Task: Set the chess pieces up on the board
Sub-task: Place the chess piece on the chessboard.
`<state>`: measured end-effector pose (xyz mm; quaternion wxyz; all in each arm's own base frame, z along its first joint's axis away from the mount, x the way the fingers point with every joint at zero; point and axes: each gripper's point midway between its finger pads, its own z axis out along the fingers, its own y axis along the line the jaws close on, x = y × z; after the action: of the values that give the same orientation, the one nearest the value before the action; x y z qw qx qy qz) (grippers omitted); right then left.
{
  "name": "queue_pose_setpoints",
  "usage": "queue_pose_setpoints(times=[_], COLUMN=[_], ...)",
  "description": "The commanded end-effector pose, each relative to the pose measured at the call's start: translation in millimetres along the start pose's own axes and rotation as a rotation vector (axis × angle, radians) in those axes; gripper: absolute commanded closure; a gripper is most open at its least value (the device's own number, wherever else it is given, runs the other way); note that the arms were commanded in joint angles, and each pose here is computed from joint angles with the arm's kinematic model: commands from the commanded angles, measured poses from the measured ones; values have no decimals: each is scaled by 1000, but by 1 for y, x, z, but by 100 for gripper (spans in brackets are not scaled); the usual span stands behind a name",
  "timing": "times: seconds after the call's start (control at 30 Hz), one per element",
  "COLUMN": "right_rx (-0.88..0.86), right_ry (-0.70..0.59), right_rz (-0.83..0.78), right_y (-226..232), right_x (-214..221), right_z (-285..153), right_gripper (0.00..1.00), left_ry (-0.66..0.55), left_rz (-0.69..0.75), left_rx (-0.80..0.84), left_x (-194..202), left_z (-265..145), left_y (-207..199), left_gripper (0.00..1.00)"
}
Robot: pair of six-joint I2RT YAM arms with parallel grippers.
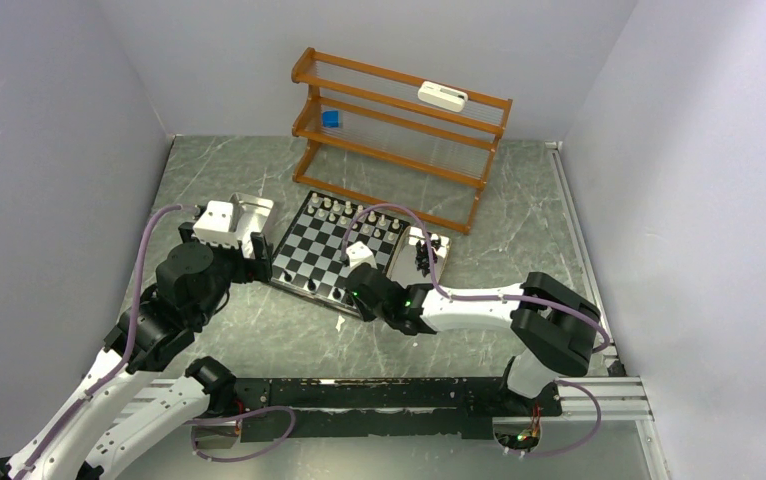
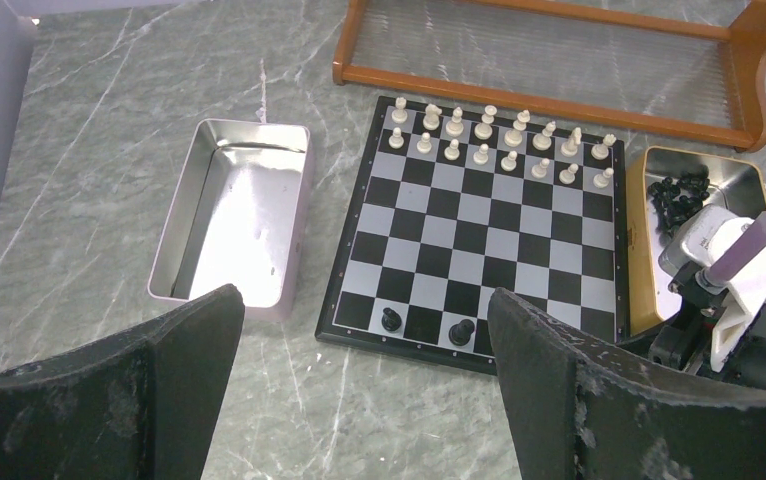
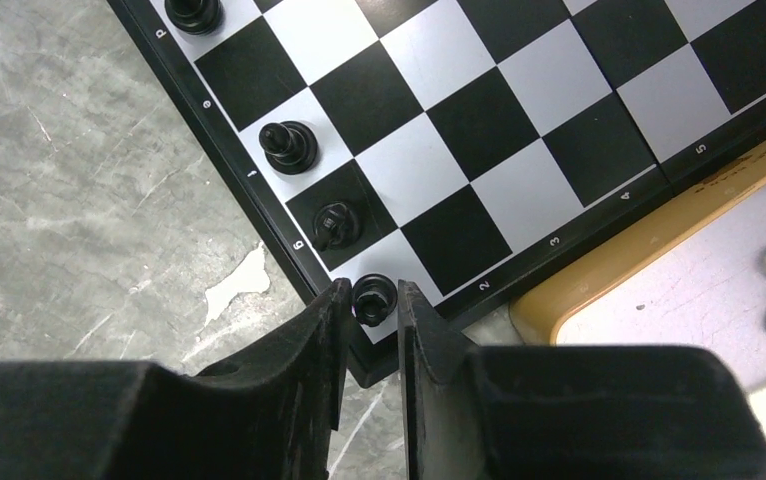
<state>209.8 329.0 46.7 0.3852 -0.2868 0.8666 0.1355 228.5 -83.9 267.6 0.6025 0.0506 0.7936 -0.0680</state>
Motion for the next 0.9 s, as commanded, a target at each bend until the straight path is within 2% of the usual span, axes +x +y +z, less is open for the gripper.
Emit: queue_pose_setpoints(times=[0.0,0.17,0.53,0.7,0.87], right_rx=[9,-2,-45,40,136], right_ry=[-24,-39,-121,-127,-126], right_rz=[22,32,42,35,81], right_y=[2,4,7,-24,-74], right_x=[-14,-22,-65,-80,-85], right_z=[-4,-10,-40,-47,-52], right_gripper=[71,67,67,67,67], left_ry=[-7,-7,-1,-8,-8], left_rz=[-5,-3,-11,-11,-10], left_rx=[6,6,9,23,19], left_x=[-2,-1,-1,-2,-2], left_z=[0,-1,0,-2,-2], left_y=[-2,-1,-3,-4,-3], left_gripper=[4,4,4,4,4])
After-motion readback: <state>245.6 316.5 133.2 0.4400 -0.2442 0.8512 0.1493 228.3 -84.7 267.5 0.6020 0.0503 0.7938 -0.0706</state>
